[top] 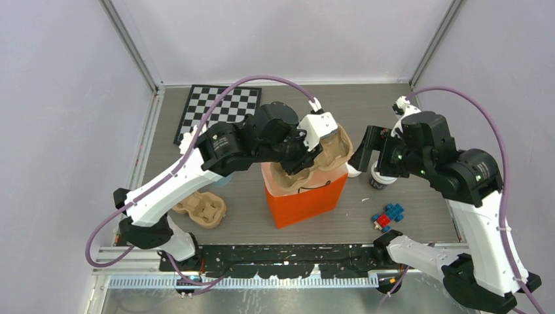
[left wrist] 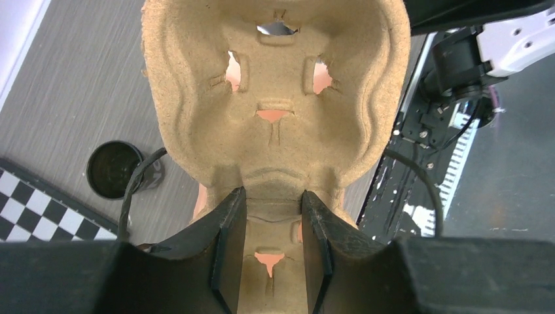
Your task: Pack the takeout coffee
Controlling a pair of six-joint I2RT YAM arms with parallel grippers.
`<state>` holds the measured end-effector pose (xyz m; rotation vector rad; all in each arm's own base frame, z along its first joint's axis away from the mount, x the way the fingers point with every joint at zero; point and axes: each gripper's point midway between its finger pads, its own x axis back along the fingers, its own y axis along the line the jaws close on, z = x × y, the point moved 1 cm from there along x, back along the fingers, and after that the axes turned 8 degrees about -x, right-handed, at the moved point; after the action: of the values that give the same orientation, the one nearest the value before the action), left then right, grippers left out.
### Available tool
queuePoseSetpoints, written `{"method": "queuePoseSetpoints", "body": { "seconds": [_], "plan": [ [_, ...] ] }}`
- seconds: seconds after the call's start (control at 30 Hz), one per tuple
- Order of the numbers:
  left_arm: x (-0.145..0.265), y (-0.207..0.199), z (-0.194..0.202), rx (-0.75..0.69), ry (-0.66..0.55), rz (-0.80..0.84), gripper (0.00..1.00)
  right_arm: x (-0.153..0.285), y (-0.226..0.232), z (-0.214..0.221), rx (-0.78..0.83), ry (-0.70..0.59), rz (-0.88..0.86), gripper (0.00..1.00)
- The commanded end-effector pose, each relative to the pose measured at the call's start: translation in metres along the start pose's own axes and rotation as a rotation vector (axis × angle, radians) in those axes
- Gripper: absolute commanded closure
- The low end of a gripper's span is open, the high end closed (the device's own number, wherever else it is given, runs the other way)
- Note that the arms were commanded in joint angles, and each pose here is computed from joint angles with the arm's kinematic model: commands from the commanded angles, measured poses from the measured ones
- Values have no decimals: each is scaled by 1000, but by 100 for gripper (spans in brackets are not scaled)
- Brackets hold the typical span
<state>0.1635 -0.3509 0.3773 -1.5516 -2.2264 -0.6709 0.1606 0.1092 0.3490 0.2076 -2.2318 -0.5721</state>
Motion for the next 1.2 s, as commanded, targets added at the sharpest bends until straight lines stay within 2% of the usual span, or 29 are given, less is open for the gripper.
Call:
{"method": "queuePoseSetpoints", "body": {
  "seconds": [0.0,1.17],
  "plan": [
    [1,7,9,-49,72,-34,78,15,-5,11,-7,0,-25,11],
    [-31,-9,62,-41,276,24,79,12,-2,5,0,-18,-30,11]
  ]
}}
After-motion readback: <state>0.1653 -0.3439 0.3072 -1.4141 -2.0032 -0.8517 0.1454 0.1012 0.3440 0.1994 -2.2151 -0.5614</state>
